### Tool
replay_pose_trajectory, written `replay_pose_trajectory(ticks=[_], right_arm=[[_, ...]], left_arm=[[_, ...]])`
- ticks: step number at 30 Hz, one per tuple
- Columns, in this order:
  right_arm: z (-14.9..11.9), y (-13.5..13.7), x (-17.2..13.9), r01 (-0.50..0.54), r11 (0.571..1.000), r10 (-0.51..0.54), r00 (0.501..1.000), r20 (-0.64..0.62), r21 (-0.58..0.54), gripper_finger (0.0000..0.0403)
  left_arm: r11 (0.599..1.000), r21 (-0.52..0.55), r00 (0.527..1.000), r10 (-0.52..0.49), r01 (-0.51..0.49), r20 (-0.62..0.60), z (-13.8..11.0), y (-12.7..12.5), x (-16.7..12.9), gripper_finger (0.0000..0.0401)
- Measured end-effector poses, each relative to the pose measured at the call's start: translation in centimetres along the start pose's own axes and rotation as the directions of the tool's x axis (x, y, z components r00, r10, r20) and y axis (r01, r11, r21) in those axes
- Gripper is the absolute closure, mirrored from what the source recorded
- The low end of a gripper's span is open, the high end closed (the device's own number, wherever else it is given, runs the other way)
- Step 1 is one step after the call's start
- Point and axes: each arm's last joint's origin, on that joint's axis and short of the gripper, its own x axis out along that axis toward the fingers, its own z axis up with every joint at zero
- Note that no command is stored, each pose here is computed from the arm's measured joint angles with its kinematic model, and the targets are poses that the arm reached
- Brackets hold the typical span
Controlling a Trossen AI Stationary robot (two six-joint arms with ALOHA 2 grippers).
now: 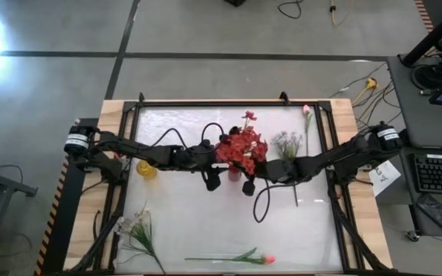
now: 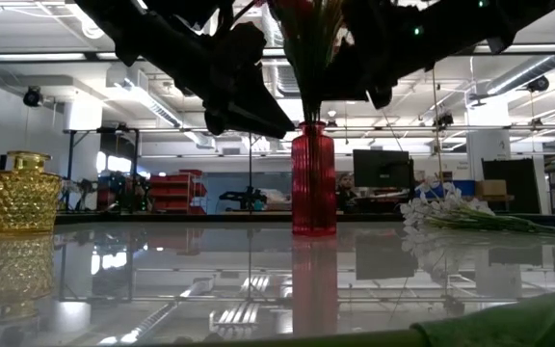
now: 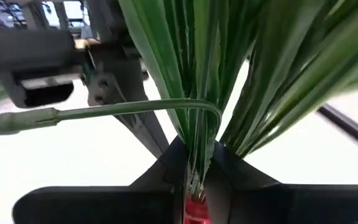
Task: Sort flowers into vase by color
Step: Put the red flowers into the red vase
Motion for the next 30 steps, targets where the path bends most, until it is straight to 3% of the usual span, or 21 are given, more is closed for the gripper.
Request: replay_pose_trajectory(ticks=[4,9,16,19,30], right_arm=[[-0.6,0.1,0.5,0.008,0.999,-0.007,1.0,-0.016,0.031,0.0366],[-0.5,0.1,0.3,0.004,1.0,-0.003,1.0,-0.022,0.024,0.032],[0.7,-0.4,-1.0,-0.005,1.0,0.005,1.0,-0.007,0.031,0.0248],[1.5,-0.8,-1.9,-0.017,0.999,0.017,1.0,-0.001,0.034,0.0227],[2.6,-1.9,-5.9,-0.15,0.986,0.158,0.979,-0.129,0.068,0.0191]], left_arm=[[1.0,0.02,1.0,0.0,0.0,0.001,0.0,0.0,0.0,0.0274],[1.0,0.028,1.0,0.002,-0.002,-0.008,0.1,0.0,-0.3,0.0274],[0.998,0.055,0.994,0.027,-0.021,-0.106,-0.2,0.5,-1.9,0.0274],[0.996,0.081,0.984,-0.016,0.031,-0.175,-0.3,0.4,-3.1,0.0274],[0.995,0.08,0.978,-0.044,0.061,-0.203,0.0,-0.1,-5.8,0.0274]])
